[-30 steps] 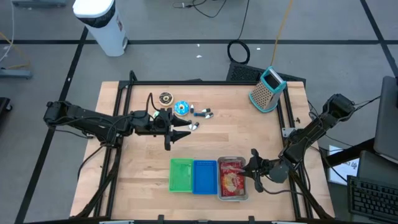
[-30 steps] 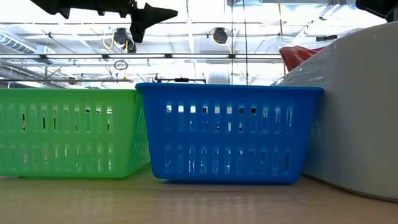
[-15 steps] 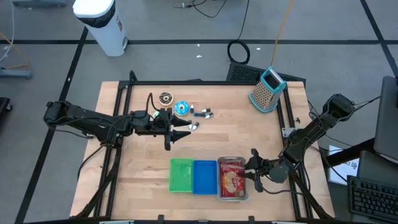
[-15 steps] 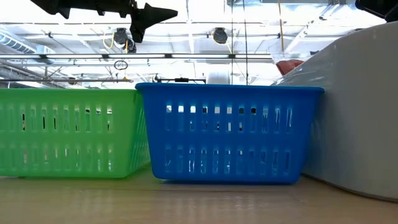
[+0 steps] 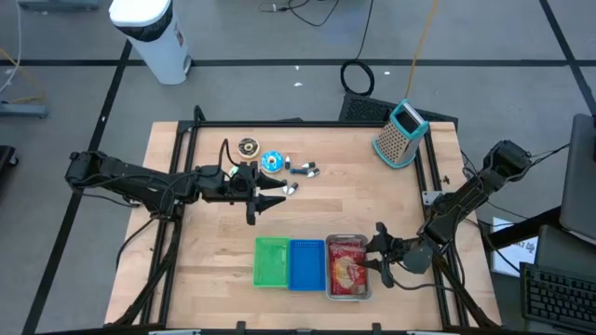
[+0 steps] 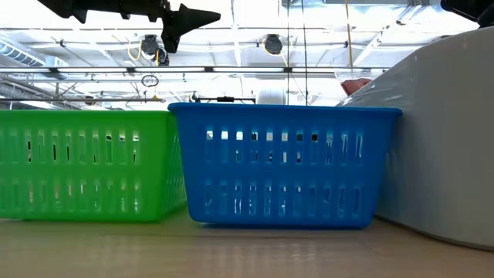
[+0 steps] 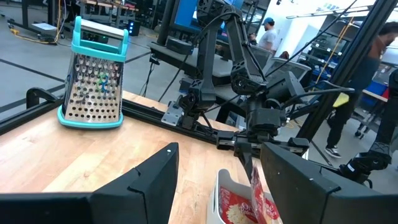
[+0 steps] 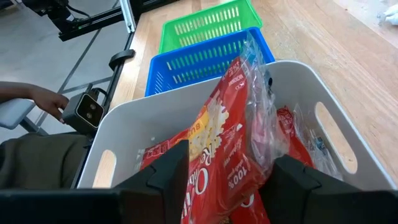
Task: Pick & Place Food Item
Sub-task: Put the red popcorn bag into the white bin
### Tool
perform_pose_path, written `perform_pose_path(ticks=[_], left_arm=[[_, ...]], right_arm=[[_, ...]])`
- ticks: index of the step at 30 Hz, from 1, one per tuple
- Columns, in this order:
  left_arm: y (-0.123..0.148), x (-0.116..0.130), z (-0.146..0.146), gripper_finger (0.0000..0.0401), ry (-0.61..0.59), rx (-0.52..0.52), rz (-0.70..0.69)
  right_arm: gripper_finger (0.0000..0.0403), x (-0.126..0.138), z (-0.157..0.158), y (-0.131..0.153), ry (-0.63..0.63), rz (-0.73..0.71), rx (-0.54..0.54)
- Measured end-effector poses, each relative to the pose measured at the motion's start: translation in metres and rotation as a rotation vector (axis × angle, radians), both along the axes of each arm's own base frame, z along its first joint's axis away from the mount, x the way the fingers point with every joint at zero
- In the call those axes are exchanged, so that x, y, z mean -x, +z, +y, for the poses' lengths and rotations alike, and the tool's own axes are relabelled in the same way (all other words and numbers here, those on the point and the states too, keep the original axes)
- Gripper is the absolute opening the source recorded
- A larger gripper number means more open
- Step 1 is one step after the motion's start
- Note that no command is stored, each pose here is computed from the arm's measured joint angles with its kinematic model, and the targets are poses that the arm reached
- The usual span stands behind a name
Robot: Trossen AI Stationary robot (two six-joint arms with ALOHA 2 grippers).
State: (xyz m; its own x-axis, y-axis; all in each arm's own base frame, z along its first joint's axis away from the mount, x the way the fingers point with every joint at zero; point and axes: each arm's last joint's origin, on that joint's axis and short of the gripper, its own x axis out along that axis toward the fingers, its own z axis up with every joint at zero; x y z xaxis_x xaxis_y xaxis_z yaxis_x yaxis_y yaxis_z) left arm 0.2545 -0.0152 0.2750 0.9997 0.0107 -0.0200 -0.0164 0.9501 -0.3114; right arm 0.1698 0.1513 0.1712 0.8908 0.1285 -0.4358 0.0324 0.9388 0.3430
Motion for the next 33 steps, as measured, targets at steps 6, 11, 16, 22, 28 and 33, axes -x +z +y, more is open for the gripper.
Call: perform_pose_path(ticks=[6,11,16,22,28,33], left_arm=[[0.0000,0.0000,0.0000,0.0230,0.000,0.000,0.000],[0.0000,0.0001,0.0000,0.0230,0.000,0.000,0.000],[0.0000,0.0000,0.0000,0.0230,0.000,0.000,0.000],[0.0000,0.0000,0.0000,0.0230,0.000,0.000,0.000],[0.0000,0.0000,0.0000,0.0230,0.000,0.000,0.000],[0.0000,0.0000,0.0000,0.0230,0.000,0.000,0.000]], right_arm=[[0.0178,0.0000,0.0000,0.0000,0.000,0.000,0.000],[0.0180,0.0000,0.0000,0.0000,0.010,-0.003,0.021],[0.0180,-0.0001,-0.0007,0.0002,-0.004,-0.013,0.043],[0.0180,0.0006,-0.0016,0.0032,0.004,-0.028,0.063],[0.0180,0.0014,-0.0028,0.0067,-0.006,-0.046,0.068],[0.0180,0.0019,-0.0036,0.0090,-0.004,-0.059,0.080]])
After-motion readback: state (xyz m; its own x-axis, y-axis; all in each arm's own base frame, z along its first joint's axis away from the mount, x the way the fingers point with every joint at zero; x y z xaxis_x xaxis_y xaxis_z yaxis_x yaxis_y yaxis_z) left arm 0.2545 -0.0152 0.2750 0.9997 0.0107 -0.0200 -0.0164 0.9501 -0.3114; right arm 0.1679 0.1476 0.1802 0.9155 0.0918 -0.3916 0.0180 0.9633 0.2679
